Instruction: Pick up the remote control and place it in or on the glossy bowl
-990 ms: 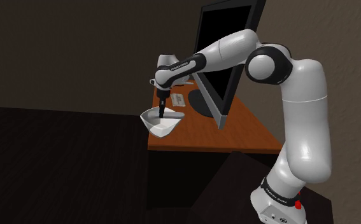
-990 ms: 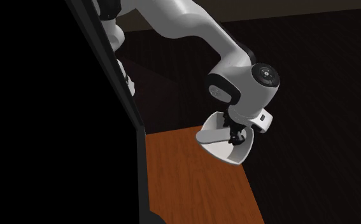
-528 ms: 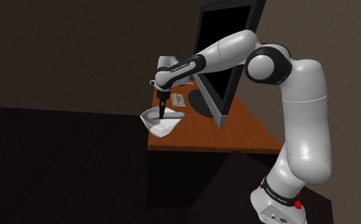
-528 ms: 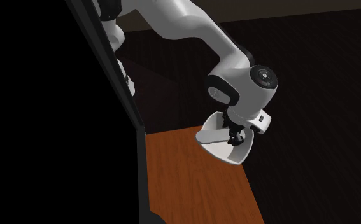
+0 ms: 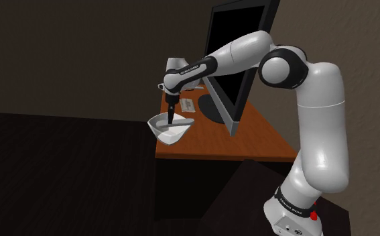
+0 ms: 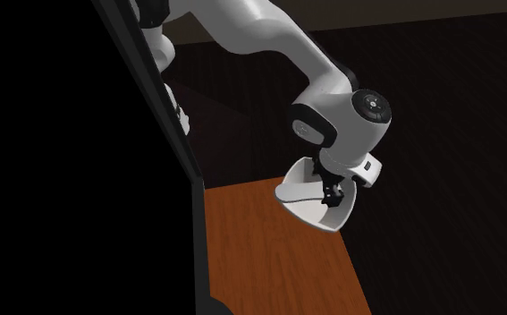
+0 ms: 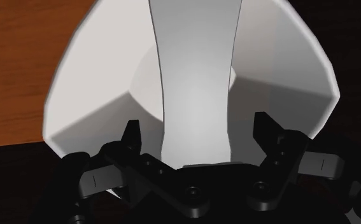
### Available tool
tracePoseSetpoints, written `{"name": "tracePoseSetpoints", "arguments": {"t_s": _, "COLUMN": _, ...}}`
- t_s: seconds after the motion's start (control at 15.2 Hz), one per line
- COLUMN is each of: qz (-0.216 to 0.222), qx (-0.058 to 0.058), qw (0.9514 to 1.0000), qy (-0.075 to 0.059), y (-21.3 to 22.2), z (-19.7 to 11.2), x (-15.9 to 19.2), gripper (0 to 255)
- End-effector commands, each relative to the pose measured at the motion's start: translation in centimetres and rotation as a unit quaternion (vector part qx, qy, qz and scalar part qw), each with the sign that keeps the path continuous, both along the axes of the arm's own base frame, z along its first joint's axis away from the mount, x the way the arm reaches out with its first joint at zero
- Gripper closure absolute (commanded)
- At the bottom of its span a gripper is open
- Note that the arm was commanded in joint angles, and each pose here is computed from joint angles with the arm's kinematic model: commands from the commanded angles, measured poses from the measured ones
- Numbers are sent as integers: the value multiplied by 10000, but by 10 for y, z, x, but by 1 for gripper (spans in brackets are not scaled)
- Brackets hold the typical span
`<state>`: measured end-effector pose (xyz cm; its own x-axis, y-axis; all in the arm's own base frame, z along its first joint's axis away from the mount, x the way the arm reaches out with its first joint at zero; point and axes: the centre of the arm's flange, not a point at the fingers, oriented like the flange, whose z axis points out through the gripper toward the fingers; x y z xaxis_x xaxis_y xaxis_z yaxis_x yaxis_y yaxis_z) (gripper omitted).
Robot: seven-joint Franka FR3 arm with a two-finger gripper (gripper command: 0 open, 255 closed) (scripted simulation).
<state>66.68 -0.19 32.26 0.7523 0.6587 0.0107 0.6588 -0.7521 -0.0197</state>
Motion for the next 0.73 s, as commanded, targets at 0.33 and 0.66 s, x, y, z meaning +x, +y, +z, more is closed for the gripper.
{"name": "tracePoseSetpoints", "arguments": {"t_s": 0.33, "qz": 0, "qx": 0, "qw": 10000, "qy": 0, "y": -1, "z": 43, "x": 1, "gripper": 0}}
{"name": "tracePoseSetpoints", "arguments": {"t_s": 0.66, "qz": 0, "qx": 0, "qw": 10000, "qy": 0, "y": -1, "z": 43, "x": 1, "gripper": 0}}
